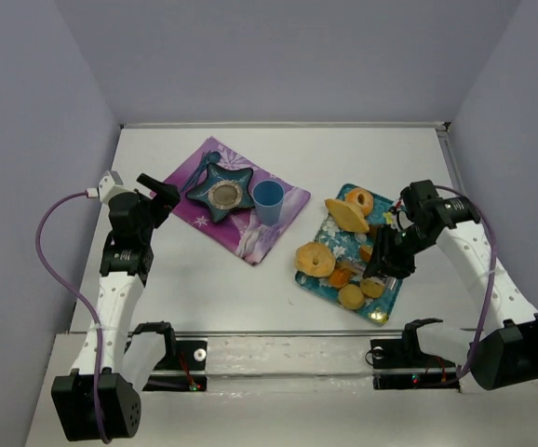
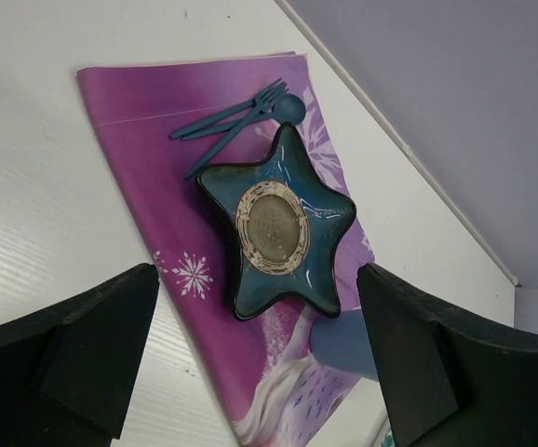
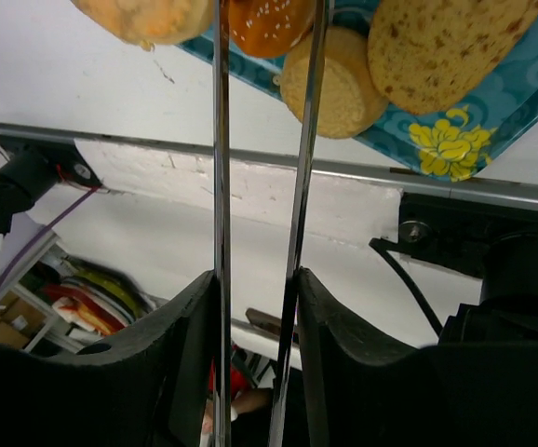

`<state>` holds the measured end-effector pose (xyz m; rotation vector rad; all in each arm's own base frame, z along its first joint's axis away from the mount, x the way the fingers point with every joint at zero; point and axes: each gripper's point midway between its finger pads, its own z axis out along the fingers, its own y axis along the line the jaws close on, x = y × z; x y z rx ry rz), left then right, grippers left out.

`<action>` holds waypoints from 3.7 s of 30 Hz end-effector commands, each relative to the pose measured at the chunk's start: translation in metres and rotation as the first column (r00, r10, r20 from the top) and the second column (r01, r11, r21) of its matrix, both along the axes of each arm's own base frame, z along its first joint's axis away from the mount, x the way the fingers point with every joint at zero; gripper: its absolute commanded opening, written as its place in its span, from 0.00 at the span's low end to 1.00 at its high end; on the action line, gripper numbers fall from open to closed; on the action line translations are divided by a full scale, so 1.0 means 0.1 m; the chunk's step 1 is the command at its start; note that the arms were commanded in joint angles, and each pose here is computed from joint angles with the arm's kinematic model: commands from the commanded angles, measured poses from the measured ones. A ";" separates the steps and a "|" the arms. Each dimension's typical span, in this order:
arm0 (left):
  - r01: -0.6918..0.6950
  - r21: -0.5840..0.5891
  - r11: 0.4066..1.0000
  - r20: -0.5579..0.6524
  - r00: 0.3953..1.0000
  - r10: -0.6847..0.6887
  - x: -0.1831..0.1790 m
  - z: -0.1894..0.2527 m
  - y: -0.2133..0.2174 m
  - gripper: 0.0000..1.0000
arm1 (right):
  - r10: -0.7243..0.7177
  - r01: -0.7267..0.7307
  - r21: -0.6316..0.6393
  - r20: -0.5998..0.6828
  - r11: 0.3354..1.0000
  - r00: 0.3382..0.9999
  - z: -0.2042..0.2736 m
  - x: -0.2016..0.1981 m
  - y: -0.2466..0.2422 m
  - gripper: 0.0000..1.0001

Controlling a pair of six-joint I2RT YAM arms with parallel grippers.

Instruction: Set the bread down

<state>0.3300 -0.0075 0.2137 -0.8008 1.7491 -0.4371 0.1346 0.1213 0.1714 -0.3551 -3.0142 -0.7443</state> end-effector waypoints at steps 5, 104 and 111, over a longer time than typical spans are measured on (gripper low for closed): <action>-0.015 0.024 1.000 0.023 1.000 0.014 0.01 0.02 0.05 0.99 | -0.039 0.054 -0.143 0.104 0.988 0.994 0.38 0.14 -0.23 0.07; -0.073 0.032 0.997 0.006 0.997 0.073 -0.06 0.03 0.15 0.99 | 0.169 0.128 -0.239 0.897 0.963 0.408 1.39 3.55 -0.73 0.43; -0.088 0.043 0.995 0.003 0.996 0.088 0.00 0.04 0.18 0.99 | 0.316 0.104 -0.402 0.833 0.910 0.454 0.70 3.70 -1.69 0.47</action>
